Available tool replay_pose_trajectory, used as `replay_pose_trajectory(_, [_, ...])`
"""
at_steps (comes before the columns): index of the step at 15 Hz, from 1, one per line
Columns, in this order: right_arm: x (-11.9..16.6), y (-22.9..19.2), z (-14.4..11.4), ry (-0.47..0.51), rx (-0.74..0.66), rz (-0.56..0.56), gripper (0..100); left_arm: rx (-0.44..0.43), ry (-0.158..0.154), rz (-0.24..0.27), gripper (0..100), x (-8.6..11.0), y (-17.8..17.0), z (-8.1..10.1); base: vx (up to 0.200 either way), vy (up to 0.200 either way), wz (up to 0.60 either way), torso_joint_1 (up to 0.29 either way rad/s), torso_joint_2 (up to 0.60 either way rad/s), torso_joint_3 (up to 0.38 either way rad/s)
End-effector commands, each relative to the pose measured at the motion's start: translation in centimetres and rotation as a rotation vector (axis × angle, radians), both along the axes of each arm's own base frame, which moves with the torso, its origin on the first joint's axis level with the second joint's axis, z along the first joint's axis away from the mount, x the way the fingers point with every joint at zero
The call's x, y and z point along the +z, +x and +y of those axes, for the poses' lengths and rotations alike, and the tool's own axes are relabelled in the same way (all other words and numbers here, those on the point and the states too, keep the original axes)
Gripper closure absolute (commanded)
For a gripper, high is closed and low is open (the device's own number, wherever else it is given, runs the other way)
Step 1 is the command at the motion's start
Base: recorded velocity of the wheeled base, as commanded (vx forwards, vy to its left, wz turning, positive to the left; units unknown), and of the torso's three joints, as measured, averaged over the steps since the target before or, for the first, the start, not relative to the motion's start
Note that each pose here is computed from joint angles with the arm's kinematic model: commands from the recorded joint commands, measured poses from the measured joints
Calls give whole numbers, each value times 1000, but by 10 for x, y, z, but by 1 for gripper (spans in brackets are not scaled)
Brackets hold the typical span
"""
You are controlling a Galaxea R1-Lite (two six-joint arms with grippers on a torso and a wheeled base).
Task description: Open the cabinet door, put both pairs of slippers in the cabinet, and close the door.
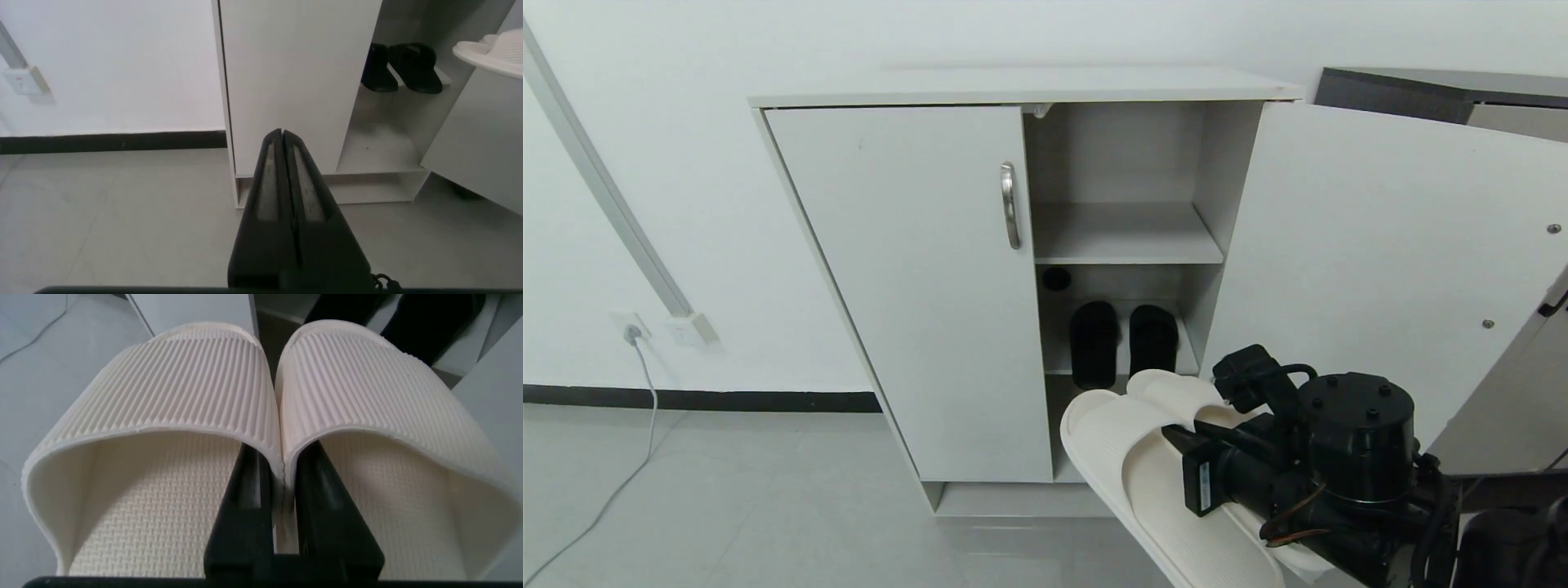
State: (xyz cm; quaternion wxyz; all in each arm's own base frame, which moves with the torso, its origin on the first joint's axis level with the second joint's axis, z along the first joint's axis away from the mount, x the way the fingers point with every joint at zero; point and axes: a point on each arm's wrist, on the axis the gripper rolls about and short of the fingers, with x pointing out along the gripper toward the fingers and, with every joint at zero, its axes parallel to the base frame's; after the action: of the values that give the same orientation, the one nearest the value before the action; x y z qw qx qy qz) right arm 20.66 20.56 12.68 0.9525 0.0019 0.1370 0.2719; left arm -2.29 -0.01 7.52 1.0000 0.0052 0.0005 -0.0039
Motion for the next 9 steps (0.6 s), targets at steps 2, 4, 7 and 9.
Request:
replay_pose_trajectory(2, [-1, 0, 0, -3, 0, 3, 100, 0, -1, 2, 100, 0, 0, 0, 0, 0, 0, 0, 0, 0])
replay_pose_trajectory(4, [0, 1, 1, 5, 0, -6, 100, 0, 0, 2, 100, 0, 0, 0, 0, 0, 0, 0, 0, 0])
replay_pose_trajectory(7, [2, 7, 24, -75, -153, -104, 100, 0, 0, 0, 100, 0, 0, 0, 0, 0, 0, 0, 0, 0])
replay_pose_trajectory(9, [6, 13, 47, -103, -233, -118, 100, 0, 0, 2, 100, 0, 0, 0, 0, 0, 0, 0, 0, 0])
